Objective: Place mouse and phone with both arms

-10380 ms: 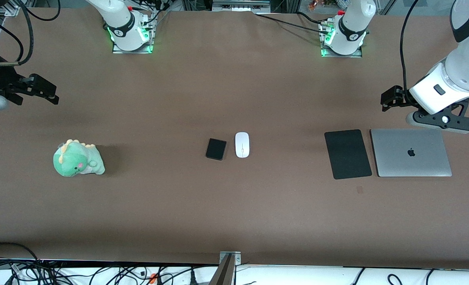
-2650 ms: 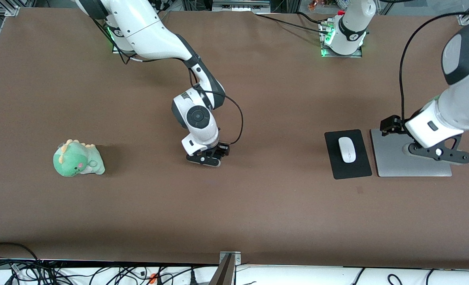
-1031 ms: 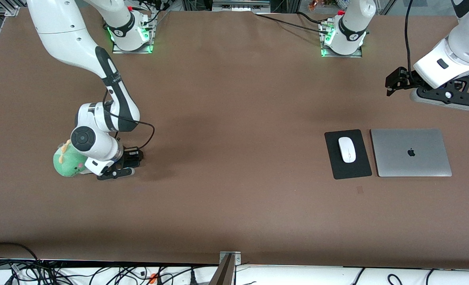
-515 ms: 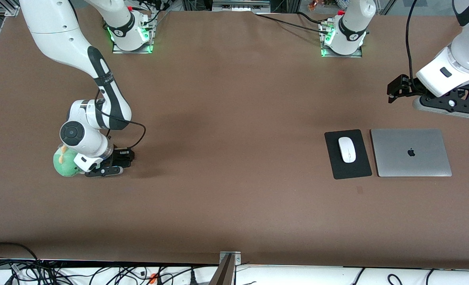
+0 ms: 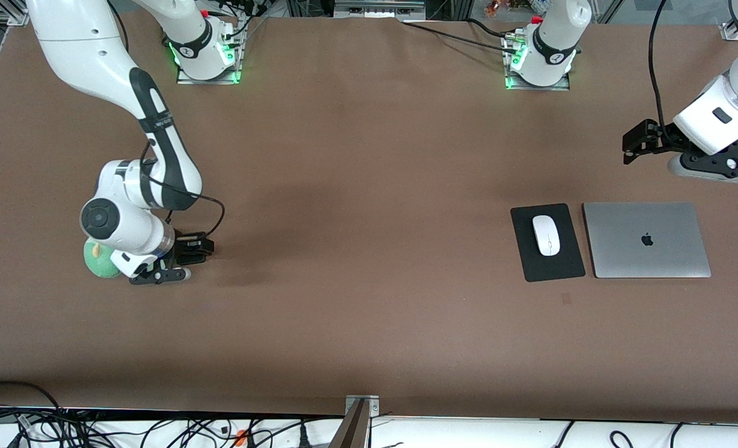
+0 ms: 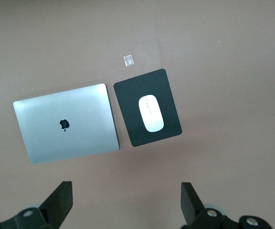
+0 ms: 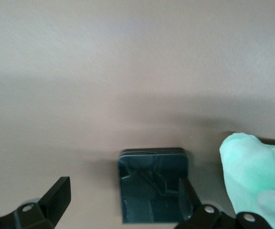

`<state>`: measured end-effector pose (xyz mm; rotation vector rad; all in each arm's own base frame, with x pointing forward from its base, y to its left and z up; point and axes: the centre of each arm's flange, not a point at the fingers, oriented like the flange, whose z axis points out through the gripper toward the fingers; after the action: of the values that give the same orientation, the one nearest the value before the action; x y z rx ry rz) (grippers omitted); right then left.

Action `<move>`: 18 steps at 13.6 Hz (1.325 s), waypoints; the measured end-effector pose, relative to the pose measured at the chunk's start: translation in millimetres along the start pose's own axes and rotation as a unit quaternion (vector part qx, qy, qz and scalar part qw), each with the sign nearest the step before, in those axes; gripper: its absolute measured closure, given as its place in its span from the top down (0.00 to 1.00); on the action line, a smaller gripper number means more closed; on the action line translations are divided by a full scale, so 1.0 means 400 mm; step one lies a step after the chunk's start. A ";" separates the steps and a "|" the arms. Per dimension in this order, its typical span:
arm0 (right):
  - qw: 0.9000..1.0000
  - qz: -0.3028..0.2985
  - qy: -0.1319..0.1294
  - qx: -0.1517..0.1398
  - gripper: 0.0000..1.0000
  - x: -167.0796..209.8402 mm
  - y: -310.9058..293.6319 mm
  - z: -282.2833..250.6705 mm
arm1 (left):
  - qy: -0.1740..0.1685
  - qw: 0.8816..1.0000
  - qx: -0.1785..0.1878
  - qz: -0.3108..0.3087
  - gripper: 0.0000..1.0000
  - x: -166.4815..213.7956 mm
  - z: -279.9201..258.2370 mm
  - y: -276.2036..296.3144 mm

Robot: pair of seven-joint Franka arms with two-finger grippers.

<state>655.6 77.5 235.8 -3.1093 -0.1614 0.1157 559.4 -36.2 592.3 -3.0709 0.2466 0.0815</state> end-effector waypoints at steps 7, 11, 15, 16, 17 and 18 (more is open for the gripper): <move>1.000 0.008 -0.021 0.012 1.00 0.035 0.027 -0.229 | 0.000 1.000 -0.005 -0.004 1.00 0.000 0.002 -0.008; 0.999 0.031 -0.038 0.019 1.00 -0.037 0.109 -0.501 | -0.003 1.000 -0.007 -0.004 1.00 0.004 0.009 -0.007; 0.998 0.046 -0.038 0.013 1.00 -0.151 0.181 -0.698 | -0.011 1.000 -0.008 -0.017 1.00 0.011 0.033 -0.047; 0.998 0.045 -0.033 0.007 1.00 -0.173 0.186 -0.736 | -0.012 1.000 -0.008 -0.021 1.00 0.018 0.045 -0.059; 0.999 0.045 -0.029 0.001 1.00 -0.193 0.191 -0.767 | -0.008 1.000 -0.007 -0.022 1.00 0.030 0.054 -0.064; 0.999 0.047 -0.028 -0.003 1.00 -0.209 0.200 -0.789 | -0.007 1.000 -0.007 -0.022 1.00 0.041 0.060 -0.065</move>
<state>604.6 -17.8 554.1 -3.1213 -0.0169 0.2046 578.5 -11.5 568.8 -3.0858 0.1792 0.1032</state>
